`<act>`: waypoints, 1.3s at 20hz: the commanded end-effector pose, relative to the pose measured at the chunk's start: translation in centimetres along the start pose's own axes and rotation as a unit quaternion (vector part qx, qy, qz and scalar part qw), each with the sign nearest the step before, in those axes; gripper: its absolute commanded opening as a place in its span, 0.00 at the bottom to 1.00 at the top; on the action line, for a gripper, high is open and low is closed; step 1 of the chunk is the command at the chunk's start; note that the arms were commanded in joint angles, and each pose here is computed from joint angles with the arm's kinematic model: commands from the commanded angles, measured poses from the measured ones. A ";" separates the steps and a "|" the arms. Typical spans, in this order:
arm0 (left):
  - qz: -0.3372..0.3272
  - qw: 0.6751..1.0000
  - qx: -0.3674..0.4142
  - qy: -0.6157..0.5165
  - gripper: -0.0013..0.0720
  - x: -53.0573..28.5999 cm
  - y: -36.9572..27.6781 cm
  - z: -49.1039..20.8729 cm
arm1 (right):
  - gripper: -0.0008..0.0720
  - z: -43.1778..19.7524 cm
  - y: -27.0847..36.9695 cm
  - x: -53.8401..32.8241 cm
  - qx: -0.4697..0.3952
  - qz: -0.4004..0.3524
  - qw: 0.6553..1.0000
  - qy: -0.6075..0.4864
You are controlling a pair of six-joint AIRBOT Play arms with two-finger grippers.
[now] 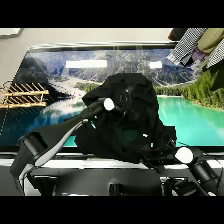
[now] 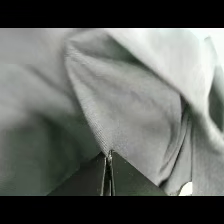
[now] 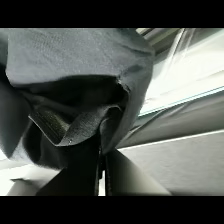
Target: Fold the clothes and pants, and hang the long-sleeved shirts on hangers.
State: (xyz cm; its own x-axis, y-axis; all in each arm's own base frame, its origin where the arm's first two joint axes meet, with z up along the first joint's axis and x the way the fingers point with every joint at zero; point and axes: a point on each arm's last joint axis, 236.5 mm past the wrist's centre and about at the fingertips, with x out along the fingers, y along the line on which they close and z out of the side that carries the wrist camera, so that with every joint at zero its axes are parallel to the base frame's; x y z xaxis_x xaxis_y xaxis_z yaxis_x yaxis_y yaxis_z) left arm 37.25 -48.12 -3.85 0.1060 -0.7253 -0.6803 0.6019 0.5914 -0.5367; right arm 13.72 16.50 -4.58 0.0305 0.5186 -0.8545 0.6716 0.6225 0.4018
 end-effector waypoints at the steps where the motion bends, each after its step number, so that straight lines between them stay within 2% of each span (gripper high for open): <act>1: 0.022 0.998 0.013 -0.063 0.04 -4.7 2.2 5.5 | 0.06 3.1 -0.3 -3.3 -0.038 -0.051 0.995 -0.082; 5: 0.065 0.987 0.030 -0.147 0.04 -12.6 4.7 12.2 | 0.05 6.6 2.6 -9.6 -0.074 -0.058 0.977 -0.191; 9: 0.129 0.962 0.073 -0.228 0.04 -22.7 6.1 17.5 | 0.05 12.2 8.2 -16.3 -0.110 -0.031 0.957 -0.265; 12: 0.191 0.934 0.112 -0.281 0.04 -30.9 6.3 19.9 | 0.06 17.3 15.9 -23.1 -0.179 0.003 0.932 -0.316; 14: 0.234 0.911 0.136 -0.312 0.04 -36.2 5.9 20.8 | 0.06 18.4 22.7 -27.5 -0.244 0.044 0.905 -0.345; 17: 0.295 0.875 0.140 -0.358 0.04 -44.4 4.9 20.9 | 0.05 16.1 31.8 -33.1 -0.334 0.127 0.853 -0.381; 20: 0.354 0.841 0.142 -0.383 0.04 -51.0 3.1 19.4 | 0.05 12.1 35.3 -36.7 -0.387 0.174 0.802 -0.420; 22: 0.364 0.840 0.115 -0.385 0.04 -53.7 1.7 17.4 | 0.06 9.4 35.5 -38.1 -0.419 0.182 0.777 -0.433; 26: 0.349 0.867 0.019 -0.354 0.04 -55.5 0.1 11.8 | 0.05 5.0 34.0 -41.8 -0.448 0.188 0.738 -0.467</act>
State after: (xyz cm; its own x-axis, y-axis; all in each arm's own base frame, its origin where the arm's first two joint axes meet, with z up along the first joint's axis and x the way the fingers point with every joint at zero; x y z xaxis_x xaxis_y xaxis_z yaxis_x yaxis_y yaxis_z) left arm 44.53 -14.62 40.09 0.9195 -0.2968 -0.2578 0.3045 0.9524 -0.0105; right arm 41.50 13.17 39.94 0.8389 0.3866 -0.3831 -0.2106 0.8797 0.4264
